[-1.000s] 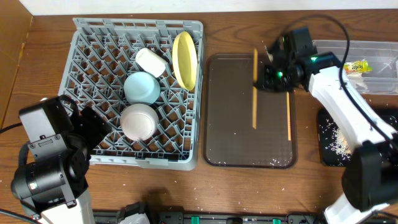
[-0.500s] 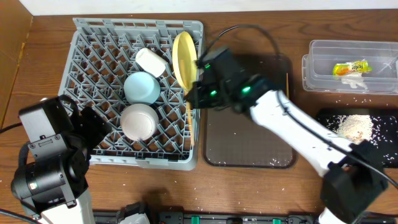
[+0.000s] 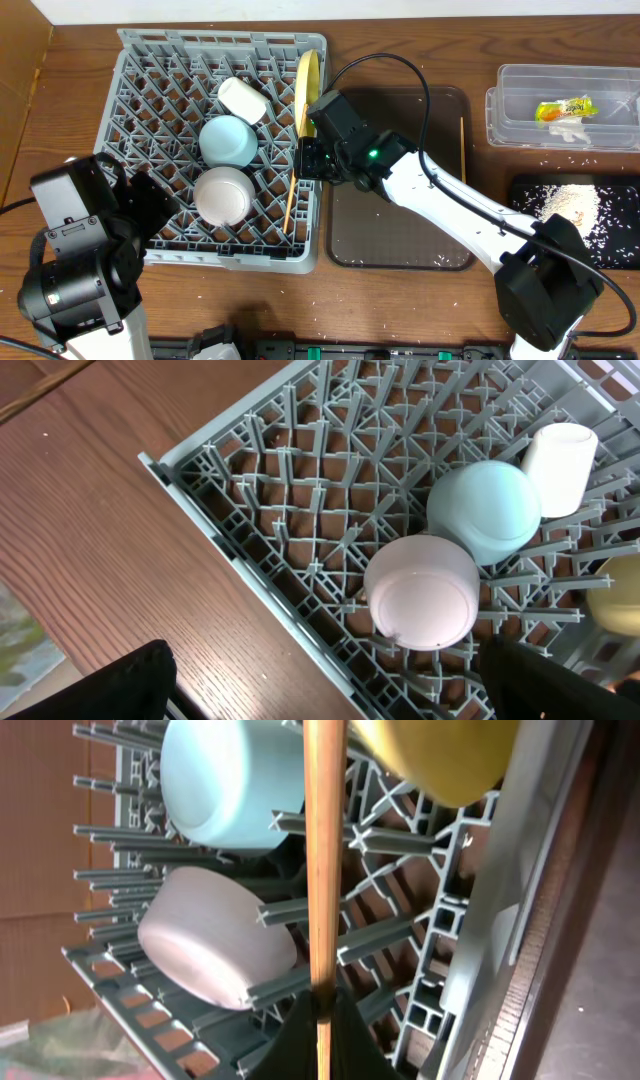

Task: Sort waste into correct bins and load items into the dishwasher
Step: 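Carry the chopstick left and insert it upright into the rack, then release the chopstick and reach the right gripper to the second chopstick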

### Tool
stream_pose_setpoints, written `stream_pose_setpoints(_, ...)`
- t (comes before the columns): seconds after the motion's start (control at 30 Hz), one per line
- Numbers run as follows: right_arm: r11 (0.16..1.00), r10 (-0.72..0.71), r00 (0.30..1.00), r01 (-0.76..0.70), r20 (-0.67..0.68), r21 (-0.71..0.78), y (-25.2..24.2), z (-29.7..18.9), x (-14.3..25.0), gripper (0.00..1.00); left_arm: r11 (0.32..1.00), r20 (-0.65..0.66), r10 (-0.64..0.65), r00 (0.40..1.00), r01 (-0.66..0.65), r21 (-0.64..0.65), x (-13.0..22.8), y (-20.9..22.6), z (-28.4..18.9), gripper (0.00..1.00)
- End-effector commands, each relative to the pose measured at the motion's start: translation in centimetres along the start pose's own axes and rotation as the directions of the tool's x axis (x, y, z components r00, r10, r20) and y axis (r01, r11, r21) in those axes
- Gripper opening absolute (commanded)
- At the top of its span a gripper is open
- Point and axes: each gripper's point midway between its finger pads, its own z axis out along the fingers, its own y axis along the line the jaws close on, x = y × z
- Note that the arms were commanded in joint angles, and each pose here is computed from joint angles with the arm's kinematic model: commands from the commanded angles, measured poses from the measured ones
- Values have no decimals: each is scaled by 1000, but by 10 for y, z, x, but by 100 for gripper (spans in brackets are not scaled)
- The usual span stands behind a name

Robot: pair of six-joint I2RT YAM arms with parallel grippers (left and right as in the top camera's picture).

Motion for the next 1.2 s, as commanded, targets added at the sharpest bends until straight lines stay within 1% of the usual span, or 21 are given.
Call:
stream_pose_setpoints(0.0, 1000, 11, 1000, -12, 20, 25, 1, 5, 4, 1, 1000, 12, -17, 1000, 17, -10, -3, 2, -2, 98)
stream_pose_setpoints(0.3, 999, -15, 1000, 14, 23, 34, 5, 7, 10, 2, 1000, 12, -17, 1000, 17, -10, -3, 2, -2, 98)
stream_pose_setpoints(0.4, 999, -22, 999, 22, 23, 33, 5, 7, 10, 8, 1000, 12, -17, 1000, 17, -10, -3, 2, -2, 98)
stream_pose_setpoints(0.43, 999, -29, 999, 28, 23, 35, 4, 7, 9, 14, 1000, 12, -17, 1000, 17, -10, -3, 2, -2, 98)
stream_pose_setpoints(0.47, 999, -27, 999, 26, 21, 38, 3, 7, 9, 16, 1000, 12, -17, 1000, 17, -10, -3, 2, -2, 98)
stream_pose_setpoints(0.53, 999, -38, 999, 37, 13, 33, 4, 6, 10, 16, 1000, 12, -17, 1000, 17, -10, -3, 2, -2, 98)
stream_pose_setpoints(0.63, 995, -93, 996, 93, 9, 23, 7, 3, 10, 15, 1000, 12, -17, 1000, 17, -10, -3, 2, -2, 98)
stream_pose_setpoints(0.7, 993, -118, 993, 118, 14, 29, 8, -7, 5, 17, 1000, 12, -17, 1000, 17, -10, -3, 2, -2, 98)
stream_pose_setpoints(0.83, 986, -146, 987, 140, 64, 86, -2, -61, -27, 24, 1000, 12, -17, 1000, 17, -10, -3, 2, -2, 98)
stream_pose_setpoints(0.87, 985, -142, 987, 133, 80, 108, -8, -75, -35, 29, 1000, 12, -17, 1000, 17, -10, -3, 2, -2, 98)
stream_pose_setpoints(0.93, 980, -147, 983, 130, 110, 149, -22, -104, -51, 54, 1000, 12, -17, 1000, 17, -10, -3, 2, -2, 98)
stream_pose_setpoints(0.97, 978, -145, 982, 125, 118, 168, -30, -116, -56, 62, 1000, 12, -17, 1000, 17, -10, -3, 2, -2, 98)
stream_pose_setpoints(1.03, 970, -108, 986, 77, 129, 229, -58, -140, -64, 73, 1000, 12, -17, 1000, 17, -10, -3, 2, -2, 98)
stream_pose_setpoints(1.07, 959, -75, 988, 34, 135, 282, -77, -150, -67, 76, 1000, 12, -17, 1000, 17, -10, -3, 2, -2, 98)
stream_pose_setpoints(1.17, 894, -7, 993, -48, 121, 446, -136, -171, -67, 77, 1000, 12, -17, 1000, 17, -10, -3, 2, -2, 98)
